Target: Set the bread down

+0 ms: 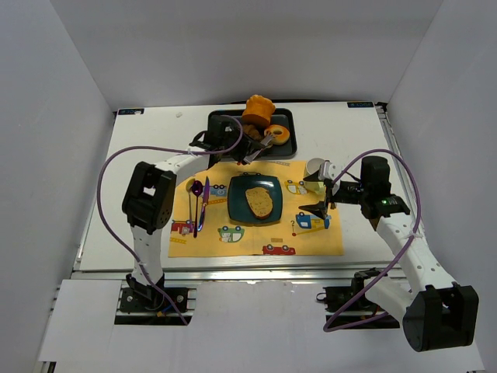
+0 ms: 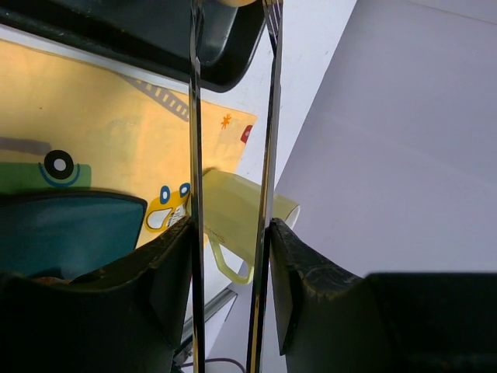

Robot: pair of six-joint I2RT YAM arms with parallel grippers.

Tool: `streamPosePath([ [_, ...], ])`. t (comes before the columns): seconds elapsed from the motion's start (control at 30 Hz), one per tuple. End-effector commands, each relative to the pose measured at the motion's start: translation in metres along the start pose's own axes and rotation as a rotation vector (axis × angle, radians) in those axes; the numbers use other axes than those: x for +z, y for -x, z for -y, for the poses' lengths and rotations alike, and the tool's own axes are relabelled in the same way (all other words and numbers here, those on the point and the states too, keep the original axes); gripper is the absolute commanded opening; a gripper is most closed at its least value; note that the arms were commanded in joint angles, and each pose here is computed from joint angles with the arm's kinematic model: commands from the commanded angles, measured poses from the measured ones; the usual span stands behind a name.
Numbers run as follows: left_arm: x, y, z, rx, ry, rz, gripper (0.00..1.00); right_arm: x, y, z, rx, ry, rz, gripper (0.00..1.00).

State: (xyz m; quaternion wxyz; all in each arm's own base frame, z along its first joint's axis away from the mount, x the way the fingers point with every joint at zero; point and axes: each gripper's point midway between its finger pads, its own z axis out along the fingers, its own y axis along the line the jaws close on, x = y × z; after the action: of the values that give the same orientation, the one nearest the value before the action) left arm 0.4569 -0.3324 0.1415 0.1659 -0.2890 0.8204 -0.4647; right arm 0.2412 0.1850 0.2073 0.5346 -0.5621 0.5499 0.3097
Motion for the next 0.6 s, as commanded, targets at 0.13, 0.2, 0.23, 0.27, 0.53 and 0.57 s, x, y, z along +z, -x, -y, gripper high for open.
streamPosePath([
  [0.13,-0.001,0.003,0.019,-0.007,-0.048,-0.004,0.52,-0.001,0.008,0.001,-0.031,-0.002,0.029,0.89],
  [0.2,0.0,0.003,0.021,-0.01,-0.056,-0.005,0.52,-0.001,0.008,0.001,-0.031,-0.002,0.029,0.89],
  [0.23,0.001,0.004,0.021,-0.015,-0.059,-0.005,0.52,-0.001,0.008,0.001,-0.033,-0.003,0.029,0.89],
  [0.27,0.002,0.004,0.022,-0.016,-0.061,-0.004,0.52,-0.001,0.007,0.0,-0.031,-0.002,0.029,0.89],
  [0.53,0.01,0.005,0.018,-0.041,-0.06,-0.012,0.54,-0.002,0.006,0.0,-0.034,-0.006,0.026,0.89],
  [0.57,0.011,0.005,0.016,-0.046,-0.056,-0.013,0.55,-0.002,0.006,0.0,-0.035,-0.005,0.028,0.89],
])
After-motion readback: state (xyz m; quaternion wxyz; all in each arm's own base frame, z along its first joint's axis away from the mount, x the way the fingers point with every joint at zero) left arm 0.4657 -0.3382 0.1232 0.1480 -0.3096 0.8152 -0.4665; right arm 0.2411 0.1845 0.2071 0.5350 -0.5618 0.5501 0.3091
